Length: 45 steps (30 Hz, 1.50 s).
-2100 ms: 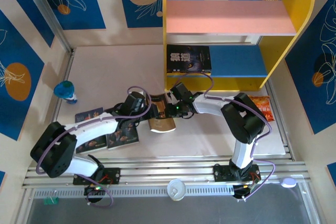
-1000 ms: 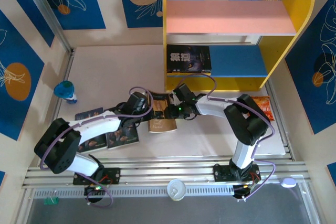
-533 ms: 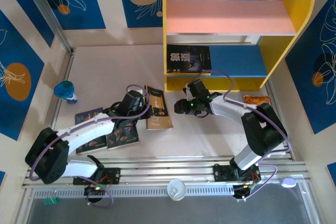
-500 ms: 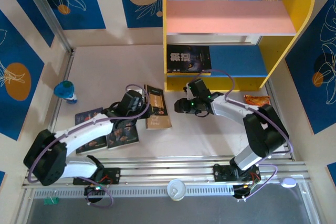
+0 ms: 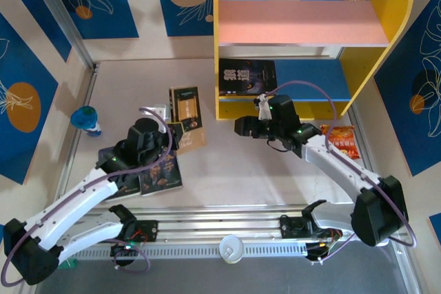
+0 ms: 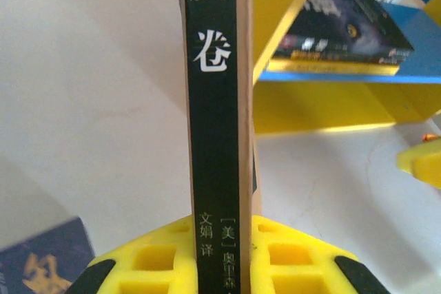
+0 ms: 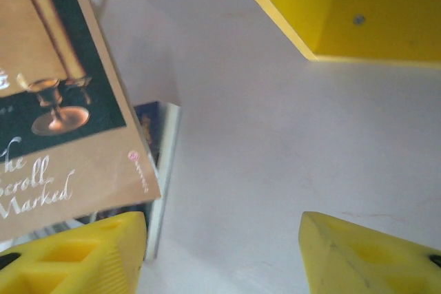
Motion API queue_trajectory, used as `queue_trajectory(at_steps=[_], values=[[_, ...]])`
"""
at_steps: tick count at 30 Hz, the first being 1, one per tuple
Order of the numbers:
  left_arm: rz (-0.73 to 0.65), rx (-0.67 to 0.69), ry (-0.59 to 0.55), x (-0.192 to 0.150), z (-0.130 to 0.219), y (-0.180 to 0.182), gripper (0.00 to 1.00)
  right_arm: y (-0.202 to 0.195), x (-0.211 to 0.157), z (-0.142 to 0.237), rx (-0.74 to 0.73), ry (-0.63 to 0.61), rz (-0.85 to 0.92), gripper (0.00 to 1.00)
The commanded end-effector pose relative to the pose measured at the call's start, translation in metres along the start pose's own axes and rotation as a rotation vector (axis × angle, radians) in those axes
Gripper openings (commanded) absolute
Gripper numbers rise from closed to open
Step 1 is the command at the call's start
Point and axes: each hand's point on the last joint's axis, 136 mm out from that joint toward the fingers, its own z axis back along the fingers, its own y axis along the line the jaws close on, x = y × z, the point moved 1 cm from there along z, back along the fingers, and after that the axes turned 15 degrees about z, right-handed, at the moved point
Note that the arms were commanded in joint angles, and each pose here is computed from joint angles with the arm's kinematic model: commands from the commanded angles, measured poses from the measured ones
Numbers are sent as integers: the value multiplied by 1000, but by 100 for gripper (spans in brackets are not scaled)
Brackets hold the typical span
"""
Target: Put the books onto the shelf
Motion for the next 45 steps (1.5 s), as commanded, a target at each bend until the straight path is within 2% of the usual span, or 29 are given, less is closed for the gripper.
queue_trajectory(at_steps=[1,10,16,20,25,31,37,45], values=[[-81,-45,-219,74,32,-35,0,21,25,21,62,-89,9,62],[-121,-377,-479,178,109,-132,0,72,101,75,187,-325,104,64],[-82,-598,-650,221,159,-173,0,105,148,114,273,-485,160,67],[-70,-688,-735,242,180,-192,0,123,174,138,343,-588,181,72],[-66,-787,-785,260,186,-216,0,138,201,158,414,-665,206,75],[-51,-851,-831,272,177,-239,0,154,225,176,466,-720,231,82],[-40,-910,-826,271,168,-262,0,162,240,193,507,-783,253,85],[-33,-971,-792,257,160,-285,0,168,248,197,560,-802,269,87]])
